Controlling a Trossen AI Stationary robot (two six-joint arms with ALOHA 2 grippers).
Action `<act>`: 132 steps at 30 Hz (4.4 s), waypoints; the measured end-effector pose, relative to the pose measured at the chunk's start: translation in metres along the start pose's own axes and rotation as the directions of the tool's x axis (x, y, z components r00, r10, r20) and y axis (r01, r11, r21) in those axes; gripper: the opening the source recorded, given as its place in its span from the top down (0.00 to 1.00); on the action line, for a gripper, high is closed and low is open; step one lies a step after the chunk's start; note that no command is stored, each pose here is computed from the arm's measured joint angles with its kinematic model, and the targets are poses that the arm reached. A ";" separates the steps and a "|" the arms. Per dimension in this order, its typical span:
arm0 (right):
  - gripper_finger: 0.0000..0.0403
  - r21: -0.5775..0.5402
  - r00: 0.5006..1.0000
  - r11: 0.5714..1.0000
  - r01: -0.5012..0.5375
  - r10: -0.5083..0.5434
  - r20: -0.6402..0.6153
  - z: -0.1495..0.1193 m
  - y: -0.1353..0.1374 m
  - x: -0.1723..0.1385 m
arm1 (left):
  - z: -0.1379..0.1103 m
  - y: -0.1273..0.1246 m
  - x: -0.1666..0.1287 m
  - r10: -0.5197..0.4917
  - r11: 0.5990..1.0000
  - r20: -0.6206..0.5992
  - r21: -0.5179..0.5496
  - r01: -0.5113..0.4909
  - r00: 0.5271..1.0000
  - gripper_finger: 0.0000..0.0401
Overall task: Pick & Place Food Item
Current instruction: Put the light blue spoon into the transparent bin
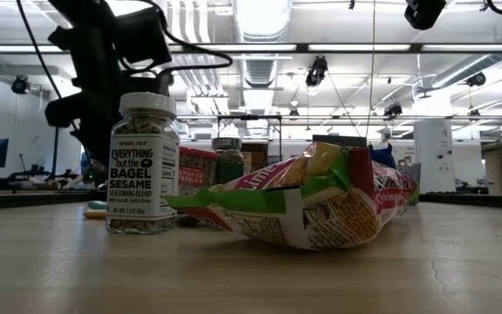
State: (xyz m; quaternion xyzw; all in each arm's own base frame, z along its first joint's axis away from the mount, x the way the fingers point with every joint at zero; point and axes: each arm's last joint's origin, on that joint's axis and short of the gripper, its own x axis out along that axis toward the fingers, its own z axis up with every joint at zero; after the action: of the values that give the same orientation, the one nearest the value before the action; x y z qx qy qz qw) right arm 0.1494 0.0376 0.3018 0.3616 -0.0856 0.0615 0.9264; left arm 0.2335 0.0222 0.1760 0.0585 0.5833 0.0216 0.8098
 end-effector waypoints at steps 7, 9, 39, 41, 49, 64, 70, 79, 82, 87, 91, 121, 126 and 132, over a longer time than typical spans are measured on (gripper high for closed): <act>0.09 0.011 1.000 1.000 0.000 0.000 0.002 0.000 0.000 0.000 | -0.010 -0.005 0.013 -0.046 0.994 0.015 0.098 0.044 0.999 0.35; 0.09 0.011 1.000 1.000 0.001 -0.001 0.002 0.000 0.000 0.000 | -0.012 -0.005 0.016 -0.055 0.991 0.024 0.120 0.051 0.998 0.35; 0.09 0.019 1.000 1.000 0.002 -0.002 0.006 0.000 0.000 0.000 | -0.014 -0.012 0.051 -0.143 0.982 -0.013 0.122 0.143 0.990 0.90; 0.09 0.019 1.000 1.000 0.002 -0.003 0.006 0.000 0.000 0.000 | -0.014 -0.012 0.051 -0.138 0.985 -0.012 0.100 0.138 0.990 0.90; 0.09 0.015 1.000 1.000 0.002 -0.003 0.006 0.000 0.000 0.000 | -0.015 -0.013 0.049 -0.152 0.986 -0.004 0.071 0.152 0.988 0.90; 0.09 0.014 1.000 1.000 0.001 -0.001 0.004 0.000 0.000 0.000 | -0.004 -0.011 0.006 -0.176 0.981 0.110 0.103 0.165 0.978 0.90; 0.09 0.007 1.000 1.000 0.002 -0.002 0.004 0.000 0.000 0.000 | 0.002 -0.010 -0.023 -0.228 0.970 0.122 0.114 0.214 0.966 0.90; 0.09 -0.005 1.000 1.000 0.003 -0.003 0.003 0.000 0.000 0.000 | 0.027 -0.003 -0.067 -0.211 0.976 0.214 0.093 0.196 0.954 0.90; 0.09 -0.009 1.000 1.000 0.004 -0.004 0.004 0.000 0.000 0.000 | 0.037 0.004 -0.082 -0.136 0.991 0.251 0.036 0.131 0.958 0.90; 0.09 0.007 1.000 1.000 0.013 -0.013 0.011 0.001 0.000 0.000 | 0.041 0.021 -0.100 -0.013 0.997 0.244 -0.074 0.032 0.970 0.90; 0.09 0.033 0.999 0.999 0.029 -0.030 0.026 0.001 -0.001 0.000 | 0.038 0.040 -0.106 0.040 0.982 0.224 -0.191 0.004 0.974 0.90; 0.09 0.068 0.999 0.997 0.028 -0.030 0.026 0.001 -0.001 0.000 | -0.024 0.188 -0.019 0.064 0.896 -0.108 -0.432 -0.105 0.992 0.90; 0.09 0.070 0.999 0.997 0.027 -0.029 0.026 0.001 -0.001 0.000 | -0.022 0.193 -0.009 0.078 0.904 -0.100 -0.412 -0.113 0.992 0.90; 0.09 0.071 0.999 0.997 0.027 -0.029 0.026 0.001 -0.001 0.000 | -0.023 0.194 -0.003 0.057 0.913 -0.108 -0.396 -0.096 0.992 0.90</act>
State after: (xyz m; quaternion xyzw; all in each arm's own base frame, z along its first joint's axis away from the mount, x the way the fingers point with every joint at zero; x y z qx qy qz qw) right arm 0.1493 0.0364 0.3019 0.3959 -0.0907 0.0466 0.9126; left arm 0.2176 0.2158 0.1949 -0.0865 0.6014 0.1748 0.7748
